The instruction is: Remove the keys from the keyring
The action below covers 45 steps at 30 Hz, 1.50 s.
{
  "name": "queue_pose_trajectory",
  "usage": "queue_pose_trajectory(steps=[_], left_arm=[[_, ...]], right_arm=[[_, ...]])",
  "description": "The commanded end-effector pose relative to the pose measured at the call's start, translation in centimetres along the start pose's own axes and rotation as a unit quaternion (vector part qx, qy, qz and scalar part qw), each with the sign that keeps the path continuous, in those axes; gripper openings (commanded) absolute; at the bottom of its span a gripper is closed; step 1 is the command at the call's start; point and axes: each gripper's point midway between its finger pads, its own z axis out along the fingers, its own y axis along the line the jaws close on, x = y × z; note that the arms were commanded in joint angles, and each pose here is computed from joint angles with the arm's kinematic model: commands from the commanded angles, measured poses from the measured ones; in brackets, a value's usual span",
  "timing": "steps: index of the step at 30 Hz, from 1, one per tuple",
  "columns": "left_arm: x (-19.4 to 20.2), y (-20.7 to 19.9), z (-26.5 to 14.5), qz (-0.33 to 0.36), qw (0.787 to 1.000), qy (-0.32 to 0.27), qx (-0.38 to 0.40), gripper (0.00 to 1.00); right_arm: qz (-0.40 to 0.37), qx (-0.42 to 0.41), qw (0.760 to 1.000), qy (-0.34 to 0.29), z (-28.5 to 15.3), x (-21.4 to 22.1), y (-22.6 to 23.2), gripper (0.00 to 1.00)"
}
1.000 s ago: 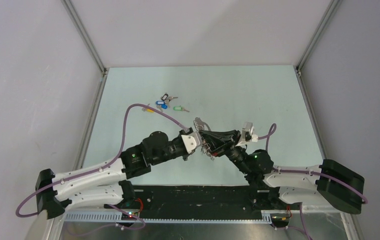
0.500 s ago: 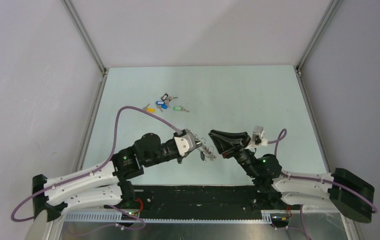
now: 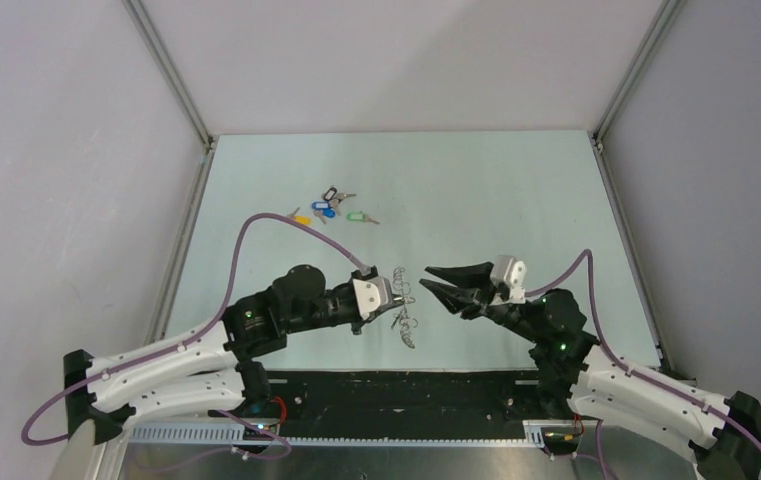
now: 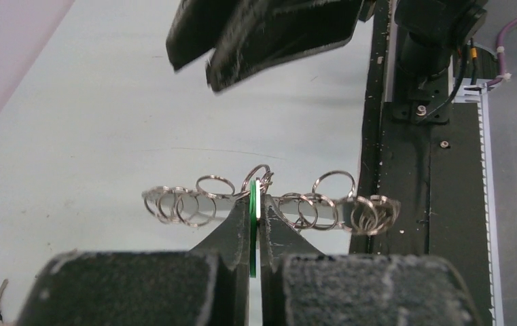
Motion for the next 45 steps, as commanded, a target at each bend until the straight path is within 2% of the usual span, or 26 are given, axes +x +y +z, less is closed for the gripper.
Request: queue_pose_trajectory(steps=[1, 7, 14, 28, 32, 34, 35, 37, 45], left_arm=[[-3.8, 0.2, -0.6, 0.018, 0.999, -0.044, 0.010, 0.00], [-3.9, 0.3, -0.7, 0.027, 0.999, -0.037, 0.012, 0.00], [-3.9, 0.4, -0.7, 0.032, 0.999, -0.031, 0.012, 0.00], [-3.7, 0.1, -0.6, 0.032, 0.999, -0.030, 0.019, 0.00], [-3.6, 0.0, -0.6, 0.031, 0.999, -0.029, 0.021, 0.00], [-3.6, 0.0, -0.6, 0.031, 0.999, -0.029, 0.021, 0.00], [-3.5, 0.1, -0.6, 0.031, 0.999, -0.028, 0.020, 0.00], [-3.6, 0.3, -0.8, 0.031, 0.999, -0.028, 0.013, 0.00], [-3.2, 2.2, -1.8, 0.023, 0.999, -0.023, -0.040, 0.00]], right_arm=[[-0.093, -0.111, 0.986, 0.077, -0.1, 1.4, 2.6, 0.33], [-0.127, -0.158, 0.973, 0.112, -0.4, 1.7, 3.5, 0.35], [-0.126, -0.186, 0.968, 0.111, -0.4, 1.6, 4.6, 0.35], [-0.126, -0.188, 0.968, 0.105, 1.3, 1.6, 5.4, 0.30], [-0.129, -0.179, 0.970, 0.101, 1.5, 1.3, 5.2, 0.24], [-0.129, -0.174, 0.971, 0.101, 1.6, 1.3, 5.1, 0.15], [-0.129, -0.173, 0.971, 0.101, 1.6, 1.2, 5.1, 0.07], [-0.129, -0.169, 0.972, 0.103, 1.4, 1.3, 4.9, 0.00], [-0.126, -0.144, 0.975, 0.116, 0.0, 0.8, 4.2, 0.00]])
